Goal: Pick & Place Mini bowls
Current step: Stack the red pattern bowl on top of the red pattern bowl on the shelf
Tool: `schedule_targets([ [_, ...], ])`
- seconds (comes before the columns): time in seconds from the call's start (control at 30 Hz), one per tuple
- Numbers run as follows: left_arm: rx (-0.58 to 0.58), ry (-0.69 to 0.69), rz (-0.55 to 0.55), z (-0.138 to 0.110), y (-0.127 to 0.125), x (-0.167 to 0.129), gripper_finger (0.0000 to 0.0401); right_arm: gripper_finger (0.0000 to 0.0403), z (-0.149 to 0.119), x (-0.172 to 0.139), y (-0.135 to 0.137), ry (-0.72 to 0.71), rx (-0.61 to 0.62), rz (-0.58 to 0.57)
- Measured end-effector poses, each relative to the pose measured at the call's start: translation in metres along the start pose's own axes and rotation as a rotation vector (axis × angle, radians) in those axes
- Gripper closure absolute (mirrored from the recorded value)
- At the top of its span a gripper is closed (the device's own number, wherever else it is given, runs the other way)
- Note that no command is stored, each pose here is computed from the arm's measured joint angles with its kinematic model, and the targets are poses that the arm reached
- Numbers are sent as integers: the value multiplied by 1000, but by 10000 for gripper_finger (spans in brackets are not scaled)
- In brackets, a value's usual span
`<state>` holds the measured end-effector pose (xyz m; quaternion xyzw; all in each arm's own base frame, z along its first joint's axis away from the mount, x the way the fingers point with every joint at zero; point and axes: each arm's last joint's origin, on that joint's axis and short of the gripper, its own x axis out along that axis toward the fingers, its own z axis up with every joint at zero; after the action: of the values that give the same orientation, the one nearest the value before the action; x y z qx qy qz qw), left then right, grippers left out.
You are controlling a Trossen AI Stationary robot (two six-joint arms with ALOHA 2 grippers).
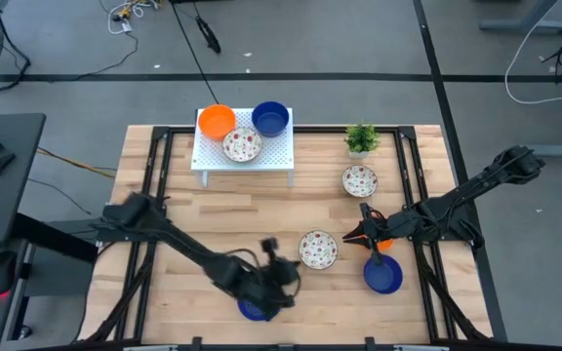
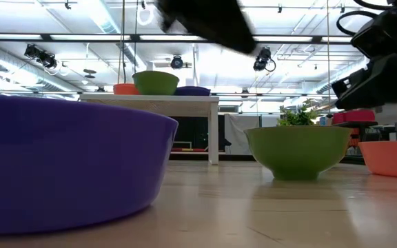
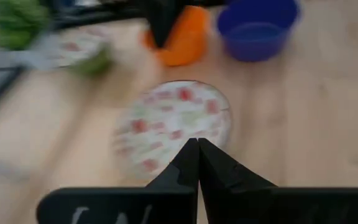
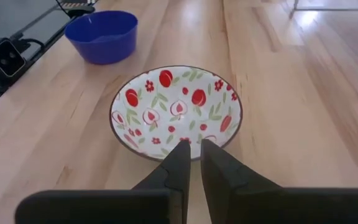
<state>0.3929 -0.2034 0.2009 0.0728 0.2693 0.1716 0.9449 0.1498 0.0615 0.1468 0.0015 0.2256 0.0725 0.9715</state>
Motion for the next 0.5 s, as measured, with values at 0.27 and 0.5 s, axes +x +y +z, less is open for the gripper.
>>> schedule_targets([
  [0.27,-70,44,-355,-2,18,66,352,362,0,0,0,-1,-40,0],
  [0.5,43,51,-512,1,38,83,233,362,-1,0,0,8,-18,-1],
])
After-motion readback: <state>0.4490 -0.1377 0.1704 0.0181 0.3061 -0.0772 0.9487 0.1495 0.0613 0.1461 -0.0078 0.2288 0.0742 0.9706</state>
